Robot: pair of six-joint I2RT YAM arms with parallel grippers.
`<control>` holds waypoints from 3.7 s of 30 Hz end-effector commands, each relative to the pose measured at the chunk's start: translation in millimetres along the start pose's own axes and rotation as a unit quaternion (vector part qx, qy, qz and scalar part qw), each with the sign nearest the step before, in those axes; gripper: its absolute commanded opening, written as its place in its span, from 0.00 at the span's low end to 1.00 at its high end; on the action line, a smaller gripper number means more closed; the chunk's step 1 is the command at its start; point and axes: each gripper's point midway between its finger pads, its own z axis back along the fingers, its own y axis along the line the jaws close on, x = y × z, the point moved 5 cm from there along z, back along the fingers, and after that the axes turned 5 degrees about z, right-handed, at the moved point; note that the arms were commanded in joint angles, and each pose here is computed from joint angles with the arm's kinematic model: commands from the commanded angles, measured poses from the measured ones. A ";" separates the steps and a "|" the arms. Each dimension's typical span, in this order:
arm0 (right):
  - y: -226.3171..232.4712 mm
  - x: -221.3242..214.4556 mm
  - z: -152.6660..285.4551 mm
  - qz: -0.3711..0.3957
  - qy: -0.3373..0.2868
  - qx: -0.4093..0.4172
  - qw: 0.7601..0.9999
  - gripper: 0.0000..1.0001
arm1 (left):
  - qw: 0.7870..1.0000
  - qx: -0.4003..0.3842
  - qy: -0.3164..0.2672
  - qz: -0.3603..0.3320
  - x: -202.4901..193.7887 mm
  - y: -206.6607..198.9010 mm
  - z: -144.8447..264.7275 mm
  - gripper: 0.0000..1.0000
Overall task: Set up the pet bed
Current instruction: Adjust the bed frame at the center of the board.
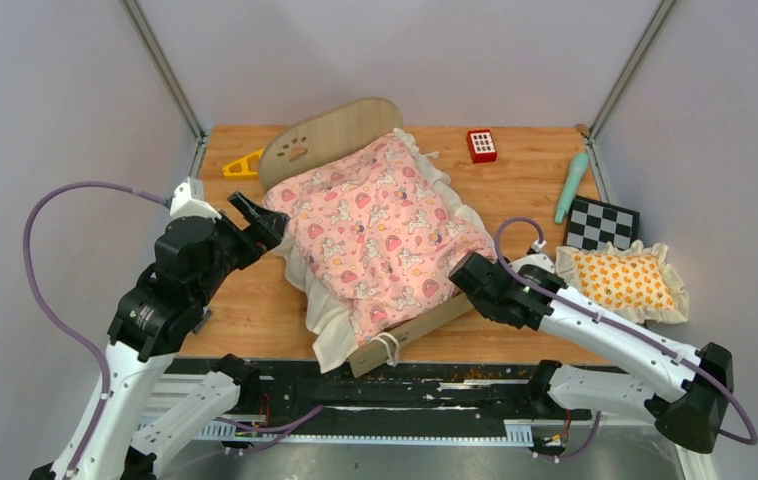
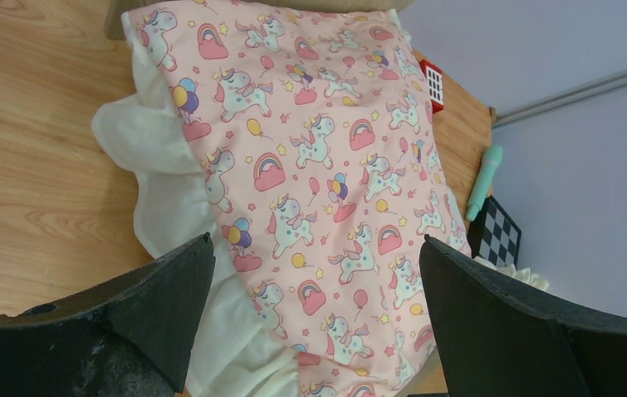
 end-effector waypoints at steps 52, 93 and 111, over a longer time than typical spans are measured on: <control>113.0 161.0 -140.0 0.497 -0.142 0.287 0.806 0.00 | 0.997 -0.055 -0.053 -0.012 30.1 -24.4 22.4 1.00; 101.5 138.2 -83.7 0.215 -0.013 0.161 0.963 0.61 | 0.971 0.004 0.022 -0.239 -15.3 31.6 -24.7 1.00; 107.8 112.8 -136.6 0.292 0.008 0.068 0.954 0.21 | 0.976 -0.017 0.022 -0.215 -25.3 36.1 -21.7 1.00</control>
